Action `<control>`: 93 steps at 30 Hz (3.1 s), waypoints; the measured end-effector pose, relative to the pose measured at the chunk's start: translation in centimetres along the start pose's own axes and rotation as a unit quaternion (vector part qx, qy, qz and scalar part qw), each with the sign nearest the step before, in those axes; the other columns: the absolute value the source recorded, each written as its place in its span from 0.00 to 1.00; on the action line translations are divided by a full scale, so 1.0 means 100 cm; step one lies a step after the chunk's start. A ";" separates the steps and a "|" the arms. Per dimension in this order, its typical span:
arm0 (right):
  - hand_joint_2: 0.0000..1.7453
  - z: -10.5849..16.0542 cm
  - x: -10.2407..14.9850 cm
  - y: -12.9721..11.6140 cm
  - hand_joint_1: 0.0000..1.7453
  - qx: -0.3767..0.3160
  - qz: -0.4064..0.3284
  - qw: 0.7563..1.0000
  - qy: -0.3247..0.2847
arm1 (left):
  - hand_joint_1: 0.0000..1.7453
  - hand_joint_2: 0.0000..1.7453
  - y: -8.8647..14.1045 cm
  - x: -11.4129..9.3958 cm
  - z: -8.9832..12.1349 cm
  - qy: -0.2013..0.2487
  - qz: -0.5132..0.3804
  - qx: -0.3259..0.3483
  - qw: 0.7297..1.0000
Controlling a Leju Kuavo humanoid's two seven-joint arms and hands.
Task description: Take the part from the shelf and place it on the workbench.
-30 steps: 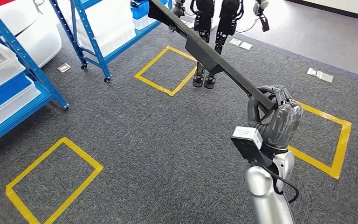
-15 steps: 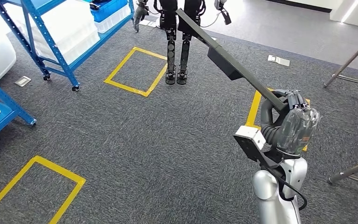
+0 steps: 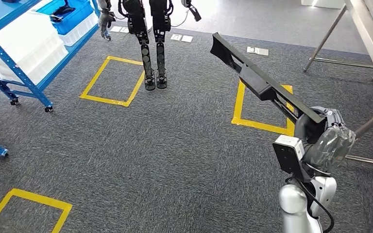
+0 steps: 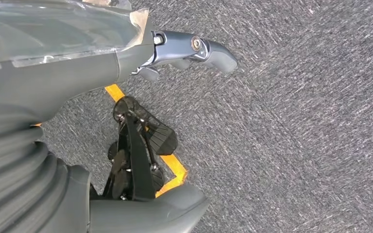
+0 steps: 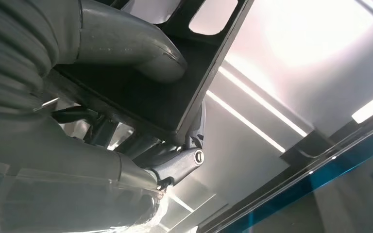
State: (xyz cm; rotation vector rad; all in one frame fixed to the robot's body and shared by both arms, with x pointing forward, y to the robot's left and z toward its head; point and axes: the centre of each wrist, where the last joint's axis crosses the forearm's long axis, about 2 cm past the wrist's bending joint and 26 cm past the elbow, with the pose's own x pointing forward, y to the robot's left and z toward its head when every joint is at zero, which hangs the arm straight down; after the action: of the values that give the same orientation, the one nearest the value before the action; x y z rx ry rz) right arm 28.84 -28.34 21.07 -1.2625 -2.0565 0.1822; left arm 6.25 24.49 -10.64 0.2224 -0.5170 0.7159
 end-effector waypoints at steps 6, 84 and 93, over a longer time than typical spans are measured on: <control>1.00 0.003 -0.007 0.001 1.00 0.000 -0.003 1.000 0.008 | 0.00 1.00 0.002 0.000 -0.001 0.005 0.013 0.016 1.000; 1.00 -0.030 -0.036 -0.061 1.00 -0.098 0.088 0.989 -0.072 | 0.00 1.00 0.004 -0.002 0.000 0.001 0.009 0.010 1.000; 1.00 -0.029 -0.036 -0.061 1.00 -0.098 0.089 0.989 -0.071 | 0.00 1.00 0.004 -0.003 0.001 0.002 0.008 0.010 1.000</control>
State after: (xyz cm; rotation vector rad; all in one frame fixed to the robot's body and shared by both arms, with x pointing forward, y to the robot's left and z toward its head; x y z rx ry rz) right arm 27.22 -35.17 24.27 -1.5962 -2.1221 0.1572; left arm 5.75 24.57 -10.72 0.2348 -0.5086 0.7377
